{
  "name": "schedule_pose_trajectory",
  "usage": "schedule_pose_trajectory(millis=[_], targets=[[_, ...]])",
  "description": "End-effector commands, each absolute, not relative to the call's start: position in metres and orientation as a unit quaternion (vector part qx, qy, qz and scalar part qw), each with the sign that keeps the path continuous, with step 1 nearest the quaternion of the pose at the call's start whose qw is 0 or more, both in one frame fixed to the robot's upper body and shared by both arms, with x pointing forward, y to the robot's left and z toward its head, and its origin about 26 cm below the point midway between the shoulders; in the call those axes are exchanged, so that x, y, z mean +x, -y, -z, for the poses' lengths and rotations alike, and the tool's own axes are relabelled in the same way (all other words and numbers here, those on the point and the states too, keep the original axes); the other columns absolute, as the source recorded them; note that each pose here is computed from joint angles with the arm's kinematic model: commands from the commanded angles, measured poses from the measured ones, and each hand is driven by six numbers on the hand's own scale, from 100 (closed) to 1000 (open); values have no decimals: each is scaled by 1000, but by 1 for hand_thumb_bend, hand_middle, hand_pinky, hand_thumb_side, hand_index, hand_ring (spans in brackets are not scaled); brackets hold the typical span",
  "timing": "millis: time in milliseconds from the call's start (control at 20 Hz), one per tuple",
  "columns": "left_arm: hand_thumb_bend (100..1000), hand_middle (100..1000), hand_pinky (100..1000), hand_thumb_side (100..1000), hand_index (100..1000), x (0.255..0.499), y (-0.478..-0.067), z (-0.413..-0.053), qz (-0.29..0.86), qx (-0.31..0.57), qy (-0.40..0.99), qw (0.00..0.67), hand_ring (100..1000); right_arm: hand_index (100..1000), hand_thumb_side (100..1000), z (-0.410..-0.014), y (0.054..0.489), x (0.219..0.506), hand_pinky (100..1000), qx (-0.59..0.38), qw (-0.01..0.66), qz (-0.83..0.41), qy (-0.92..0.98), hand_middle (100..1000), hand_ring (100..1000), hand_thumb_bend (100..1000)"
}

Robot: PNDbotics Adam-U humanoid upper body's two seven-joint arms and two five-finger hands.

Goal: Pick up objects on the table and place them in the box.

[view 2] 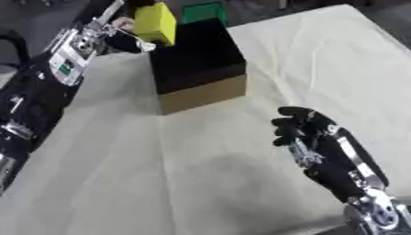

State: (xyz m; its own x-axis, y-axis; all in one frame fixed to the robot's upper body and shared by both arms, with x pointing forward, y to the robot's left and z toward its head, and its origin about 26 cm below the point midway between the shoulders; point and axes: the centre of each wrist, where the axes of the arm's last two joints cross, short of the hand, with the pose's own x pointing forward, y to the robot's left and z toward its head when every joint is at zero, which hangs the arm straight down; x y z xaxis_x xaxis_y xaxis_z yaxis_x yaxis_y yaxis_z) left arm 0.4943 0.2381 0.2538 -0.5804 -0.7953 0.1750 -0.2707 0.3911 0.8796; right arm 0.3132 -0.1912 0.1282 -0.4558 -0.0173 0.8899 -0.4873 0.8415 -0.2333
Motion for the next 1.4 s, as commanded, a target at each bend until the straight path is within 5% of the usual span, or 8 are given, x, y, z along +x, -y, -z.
schedule_pose_trajectory(millis=[50, 400, 700, 800, 850, 900, 950, 1400], targets=[[568, 508, 695, 217, 697, 495, -235, -259, 442, 350, 775, 285, 556, 808, 422, -135, 190, 313, 628, 160, 487, -239, 825, 543, 814, 134], [652, 620, 734, 366, 765, 496, -230, -244, 492, 354, 744, 282, 647, 807, 419, -135, 190, 313, 629, 160, 488, -238, 825, 543, 814, 135], [881, 720, 767, 658, 820, 496, -233, -235, 519, 338, 730, 289, 702, 807, 419, -135, 191, 313, 629, 158, 489, -236, 825, 543, 814, 136], [803, 725, 773, 690, 817, 494, -236, -236, 508, 325, 742, 292, 704, 807, 418, -135, 191, 313, 629, 158, 489, -235, 825, 543, 814, 137], [636, 679, 775, 764, 793, 493, -238, -238, 494, 316, 755, 293, 672, 807, 419, -134, 192, 313, 629, 156, 490, -234, 825, 543, 814, 144], [639, 665, 776, 706, 785, 491, -240, -240, 475, 303, 771, 297, 662, 807, 417, -134, 193, 312, 629, 155, 490, -233, 825, 543, 814, 138], [549, 627, 777, 690, 757, 488, -242, -243, 453, 285, 790, 300, 634, 806, 416, -134, 194, 312, 629, 153, 491, -232, 826, 543, 814, 138], [474, 582, 774, 590, 709, 420, -273, -289, 329, 111, 898, 271, 605, 805, 406, -134, 207, 311, 630, 128, 493, -212, 834, 543, 813, 142]])
